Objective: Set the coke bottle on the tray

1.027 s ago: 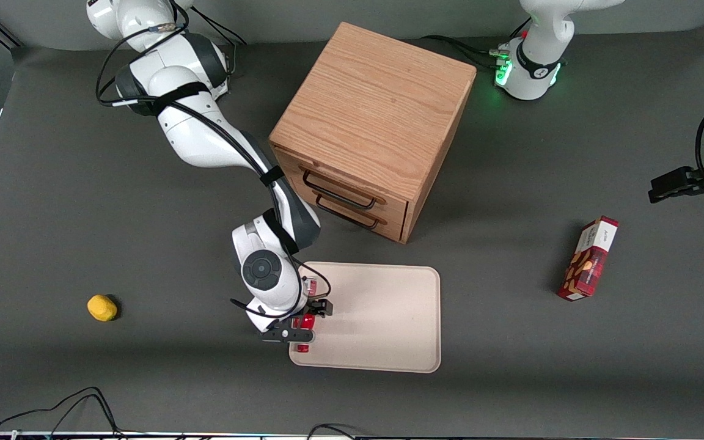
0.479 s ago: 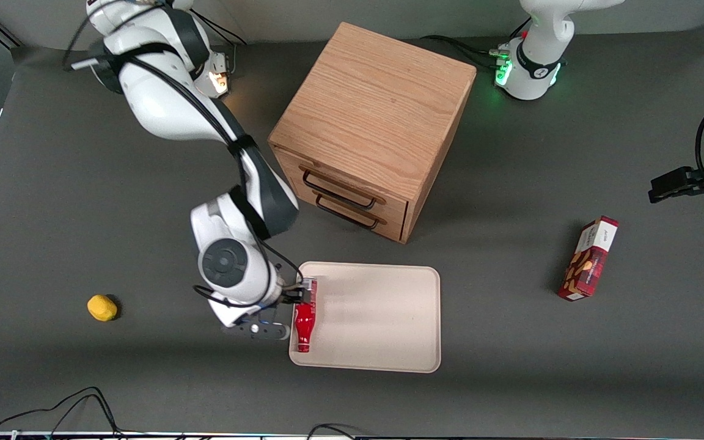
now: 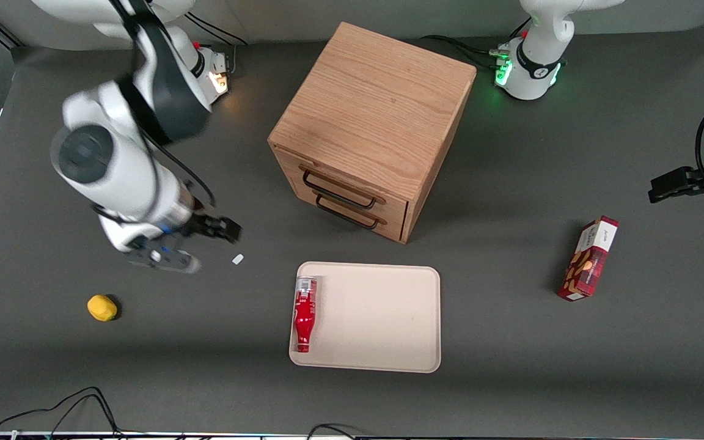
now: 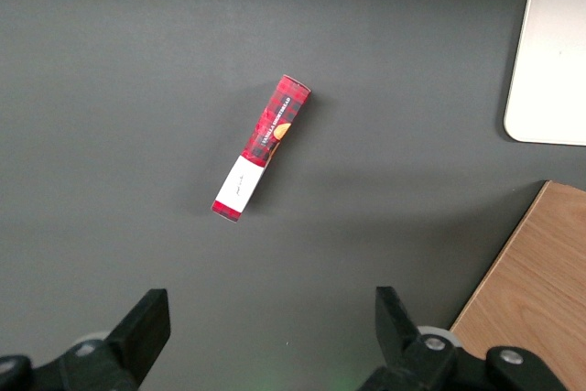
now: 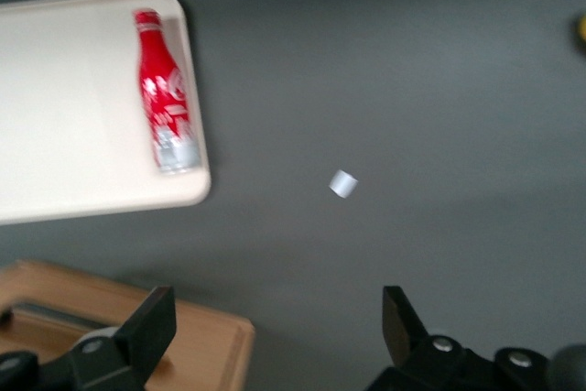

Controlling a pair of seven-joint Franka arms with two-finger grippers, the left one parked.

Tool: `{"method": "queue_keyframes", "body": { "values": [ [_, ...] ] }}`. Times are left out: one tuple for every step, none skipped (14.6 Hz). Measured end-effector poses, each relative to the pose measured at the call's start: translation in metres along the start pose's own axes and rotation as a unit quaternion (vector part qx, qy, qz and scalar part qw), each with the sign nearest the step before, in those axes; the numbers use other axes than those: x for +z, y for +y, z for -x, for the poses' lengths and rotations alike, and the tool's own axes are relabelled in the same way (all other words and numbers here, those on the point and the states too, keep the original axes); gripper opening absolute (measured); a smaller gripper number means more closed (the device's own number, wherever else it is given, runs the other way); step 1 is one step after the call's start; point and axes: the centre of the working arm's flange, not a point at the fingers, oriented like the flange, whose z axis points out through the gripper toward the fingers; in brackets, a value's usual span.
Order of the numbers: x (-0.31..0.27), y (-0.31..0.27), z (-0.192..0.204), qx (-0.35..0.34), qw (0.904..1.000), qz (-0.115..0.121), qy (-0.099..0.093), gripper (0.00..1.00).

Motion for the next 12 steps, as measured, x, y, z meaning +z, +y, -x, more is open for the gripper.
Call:
{"method": "queue_keyframes", "body": {
  "values": [
    [-0.016, 0.026, 0.013, -0.013, 0.9998, 0.005, -0.011, 1.00],
    [-0.032, 0.051, 0.022, -0.030, 0.9993, 0.009, -0.018, 1.00],
    [-0.047, 0.078, 0.027, -0.048, 0.9986, 0.008, -0.021, 1.00],
    [-0.060, 0.105, 0.030, -0.063, 0.9978, 0.005, -0.021, 1.00],
    [-0.072, 0.131, 0.031, -0.075, 0.9970, 0.001, -0.018, 1.00],
    [-0.081, 0.155, 0.030, -0.082, 0.9965, -0.003, -0.014, 1.00],
    [-0.087, 0.174, 0.029, -0.083, 0.9965, -0.005, -0.010, 1.00],
    [-0.090, 0.189, 0.029, -0.081, 0.9967, -0.006, -0.011, 1.00],
    [-0.093, 0.199, 0.029, -0.083, 0.9965, -0.007, -0.012, 1.00],
    [-0.095, 0.203, 0.030, -0.088, 0.9960, -0.005, -0.015, 1.00],
    [-0.096, 0.204, 0.031, -0.092, 0.9956, 0.000, -0.017, 1.00],
    [-0.096, 0.204, 0.031, -0.095, 0.9953, 0.006, -0.019, 1.00]
  ]
}}
